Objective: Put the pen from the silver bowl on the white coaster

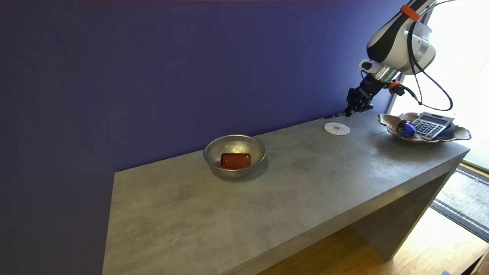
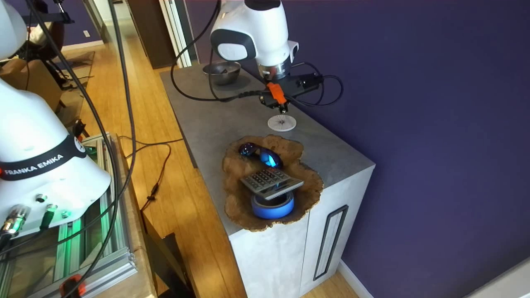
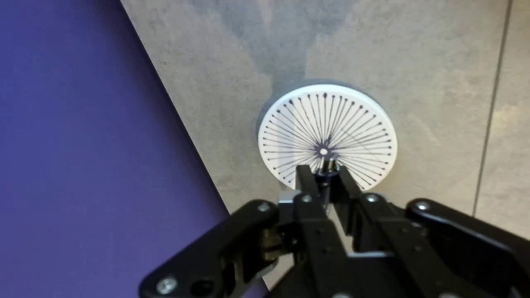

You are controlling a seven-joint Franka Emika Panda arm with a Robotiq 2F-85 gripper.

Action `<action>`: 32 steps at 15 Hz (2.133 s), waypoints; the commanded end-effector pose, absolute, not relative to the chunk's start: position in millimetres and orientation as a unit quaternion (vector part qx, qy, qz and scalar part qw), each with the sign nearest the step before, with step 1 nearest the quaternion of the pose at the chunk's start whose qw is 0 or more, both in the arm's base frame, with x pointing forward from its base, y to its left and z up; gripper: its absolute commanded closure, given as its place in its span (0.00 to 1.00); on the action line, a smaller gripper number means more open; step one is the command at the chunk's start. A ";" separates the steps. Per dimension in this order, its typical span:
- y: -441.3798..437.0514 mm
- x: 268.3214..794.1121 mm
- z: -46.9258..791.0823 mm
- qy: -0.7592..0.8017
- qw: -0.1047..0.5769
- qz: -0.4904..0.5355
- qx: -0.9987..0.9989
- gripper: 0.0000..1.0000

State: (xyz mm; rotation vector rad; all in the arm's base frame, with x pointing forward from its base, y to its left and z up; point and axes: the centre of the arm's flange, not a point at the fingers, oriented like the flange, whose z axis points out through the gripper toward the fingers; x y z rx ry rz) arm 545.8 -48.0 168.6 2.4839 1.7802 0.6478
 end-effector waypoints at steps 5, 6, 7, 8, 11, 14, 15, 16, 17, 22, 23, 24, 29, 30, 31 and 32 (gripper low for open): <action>-75.5 546.8 121.5 0.576 -0.015 0.198 0.793 0.96; -73.8 545.9 119.5 0.576 -0.020 0.202 0.792 0.96; -72.0 545.9 118.5 0.577 -0.022 0.205 0.791 0.96; -69.5 546.3 118.0 0.578 -0.023 0.209 0.789 0.96; -62.9 550.3 119.4 0.583 -0.025 0.217 0.783 0.96; -62.4 553.5 118.9 0.584 -0.024 0.217 0.782 0.96; -63.5 553.2 118.0 0.584 -0.024 0.216 0.782 0.96; -64.6 552.9 117.3 0.584 -0.023 0.214 0.783 0.96; -65.3 552.7 117.1 0.583 -0.023 0.213 0.784 0.96; -71.0 552.6 118.5 0.580 -0.019 0.208 0.787 0.96; -72.0 552.5 119.0 0.580 -0.019 0.207 0.788 0.95; -72.0 551.7 118.7 0.580 -0.020 0.205 0.788 0.59; -67.1 546.3 130.9 0.587 -0.018 0.197 0.785 0.31; -64.5 543.3 140.1 0.589 -0.016 0.201 0.782 0.24; -59.7 535.7 159.2 0.593 -0.017 0.206 0.778 0.16; -55.4 527.9 175.2 0.598 -0.028 0.206 0.774 0.10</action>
